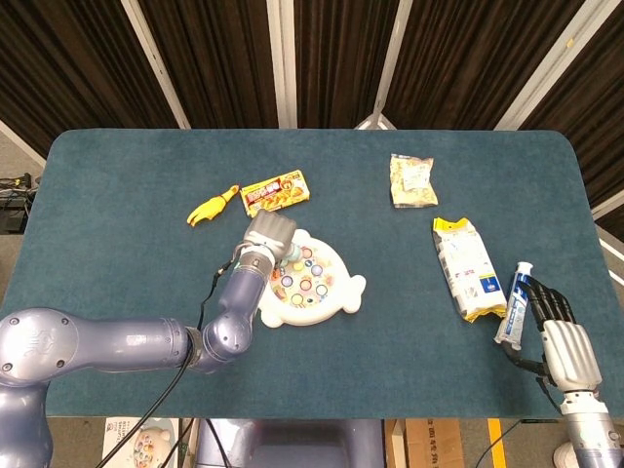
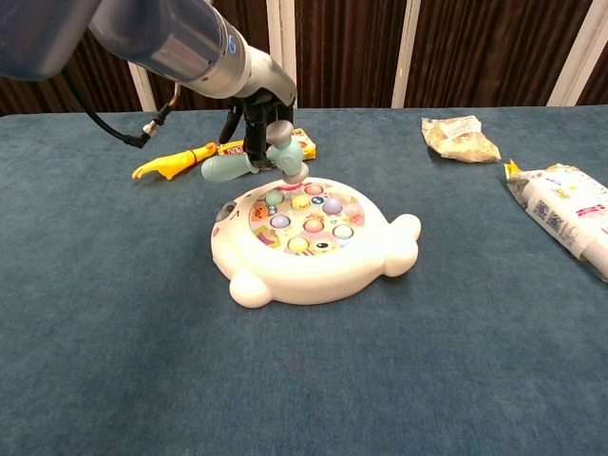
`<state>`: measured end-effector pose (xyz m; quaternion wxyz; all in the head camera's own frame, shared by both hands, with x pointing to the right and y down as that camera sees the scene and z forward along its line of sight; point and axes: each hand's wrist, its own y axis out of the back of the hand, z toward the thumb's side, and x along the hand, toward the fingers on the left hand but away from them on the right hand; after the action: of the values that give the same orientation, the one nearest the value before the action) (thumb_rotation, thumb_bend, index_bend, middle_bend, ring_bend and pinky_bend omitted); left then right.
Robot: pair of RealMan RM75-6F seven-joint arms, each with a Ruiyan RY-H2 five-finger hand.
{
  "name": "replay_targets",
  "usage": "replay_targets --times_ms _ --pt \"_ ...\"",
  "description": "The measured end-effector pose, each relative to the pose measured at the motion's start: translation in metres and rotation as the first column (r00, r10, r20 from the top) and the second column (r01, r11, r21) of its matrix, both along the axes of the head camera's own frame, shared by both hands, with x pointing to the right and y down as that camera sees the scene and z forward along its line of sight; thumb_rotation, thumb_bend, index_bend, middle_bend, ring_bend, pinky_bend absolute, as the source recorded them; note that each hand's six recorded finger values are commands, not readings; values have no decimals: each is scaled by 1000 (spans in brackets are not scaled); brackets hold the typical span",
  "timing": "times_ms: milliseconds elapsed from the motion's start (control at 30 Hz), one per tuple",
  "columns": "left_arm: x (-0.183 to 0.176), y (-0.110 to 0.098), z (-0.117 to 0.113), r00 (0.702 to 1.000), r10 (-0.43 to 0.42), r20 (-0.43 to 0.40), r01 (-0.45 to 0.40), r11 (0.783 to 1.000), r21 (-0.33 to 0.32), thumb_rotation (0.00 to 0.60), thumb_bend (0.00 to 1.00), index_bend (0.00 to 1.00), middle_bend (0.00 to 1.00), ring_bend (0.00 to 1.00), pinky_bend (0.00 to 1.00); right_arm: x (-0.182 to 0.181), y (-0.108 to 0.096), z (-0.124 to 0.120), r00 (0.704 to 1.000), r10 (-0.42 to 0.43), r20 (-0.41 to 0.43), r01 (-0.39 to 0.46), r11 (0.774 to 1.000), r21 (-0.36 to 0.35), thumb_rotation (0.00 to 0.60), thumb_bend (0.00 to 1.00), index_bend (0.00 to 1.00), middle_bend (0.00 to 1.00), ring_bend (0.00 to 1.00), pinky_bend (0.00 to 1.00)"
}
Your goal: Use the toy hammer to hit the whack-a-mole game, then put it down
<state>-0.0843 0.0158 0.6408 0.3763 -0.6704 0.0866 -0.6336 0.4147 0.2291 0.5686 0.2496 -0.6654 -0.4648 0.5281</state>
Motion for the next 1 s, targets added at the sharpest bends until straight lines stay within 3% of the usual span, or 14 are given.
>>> replay_targets --times_ms 233,533,1000 --pt "-23 -1 -7 999 -41 -6 41 999 -7 600 829 609 505 373 517 0 0 0 1000 -3 -5 3 1000 1 600 289 0 0 0 0" --pt "-77 12 -11 996 -81 -41 81 997 -15 600 823 605 504 372 517 0 1 0 1000 -14 -22 14 1000 7 600 289 0 0 0 0" --pt "-185 65 12 990 -132 -48 129 990 -54 600 826 594 504 372 517 -2 2 0 999 -32 -41 33 999 15 600 289 0 0 0 0"
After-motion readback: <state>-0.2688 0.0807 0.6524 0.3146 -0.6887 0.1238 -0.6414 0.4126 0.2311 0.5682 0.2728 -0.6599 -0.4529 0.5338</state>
